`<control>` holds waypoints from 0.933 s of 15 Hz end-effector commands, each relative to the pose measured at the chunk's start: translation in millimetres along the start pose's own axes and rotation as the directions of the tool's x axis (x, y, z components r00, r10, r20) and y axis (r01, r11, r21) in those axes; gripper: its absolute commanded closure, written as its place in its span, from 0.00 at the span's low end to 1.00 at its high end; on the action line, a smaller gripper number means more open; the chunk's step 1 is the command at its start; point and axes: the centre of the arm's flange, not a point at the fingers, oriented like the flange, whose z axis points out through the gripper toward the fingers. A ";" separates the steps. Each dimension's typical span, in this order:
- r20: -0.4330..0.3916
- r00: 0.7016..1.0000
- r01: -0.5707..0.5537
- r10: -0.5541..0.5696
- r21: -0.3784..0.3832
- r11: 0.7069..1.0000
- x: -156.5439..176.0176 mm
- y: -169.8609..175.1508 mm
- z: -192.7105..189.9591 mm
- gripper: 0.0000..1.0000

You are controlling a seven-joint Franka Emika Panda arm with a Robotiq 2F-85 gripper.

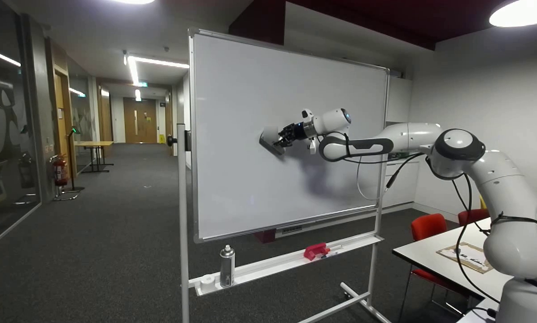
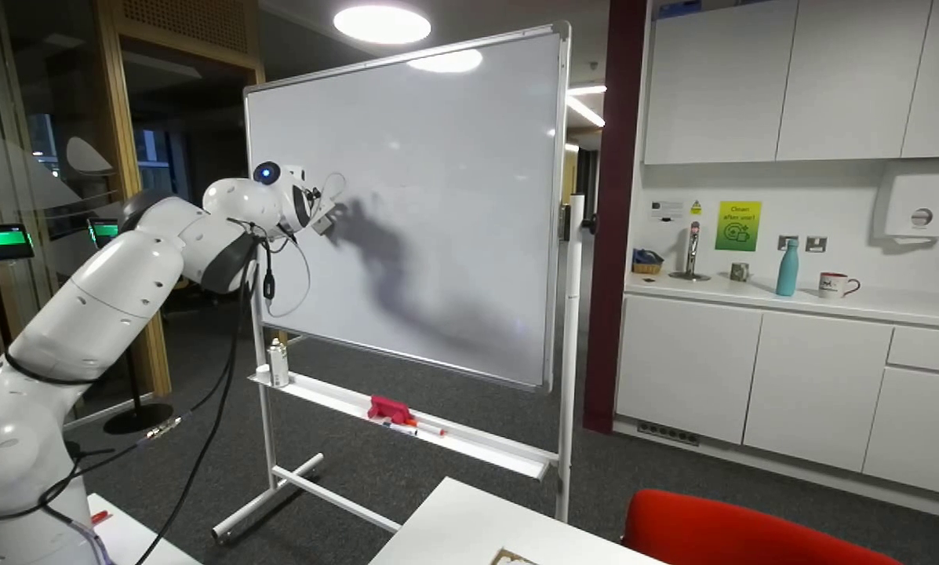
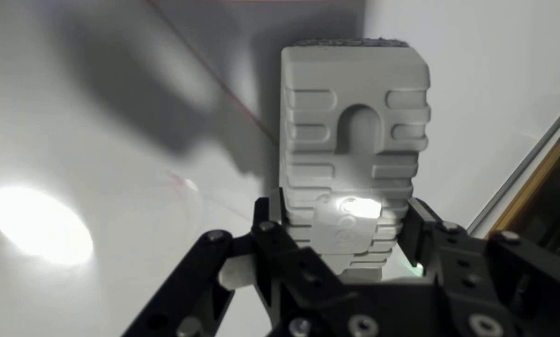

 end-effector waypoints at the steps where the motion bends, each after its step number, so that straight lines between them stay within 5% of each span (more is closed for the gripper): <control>1: -0.037 0.999 0.023 -0.027 -0.107 0.994 9.4 46.7 -5.9 0.66; 8: -0.133 0.991 -0.049 0.013 -0.266 0.963 30.3 100.7 -48.8 0.66; 14: -0.220 0.974 -0.151 0.060 -0.424 0.893 39.3 143.3 -84.7 0.66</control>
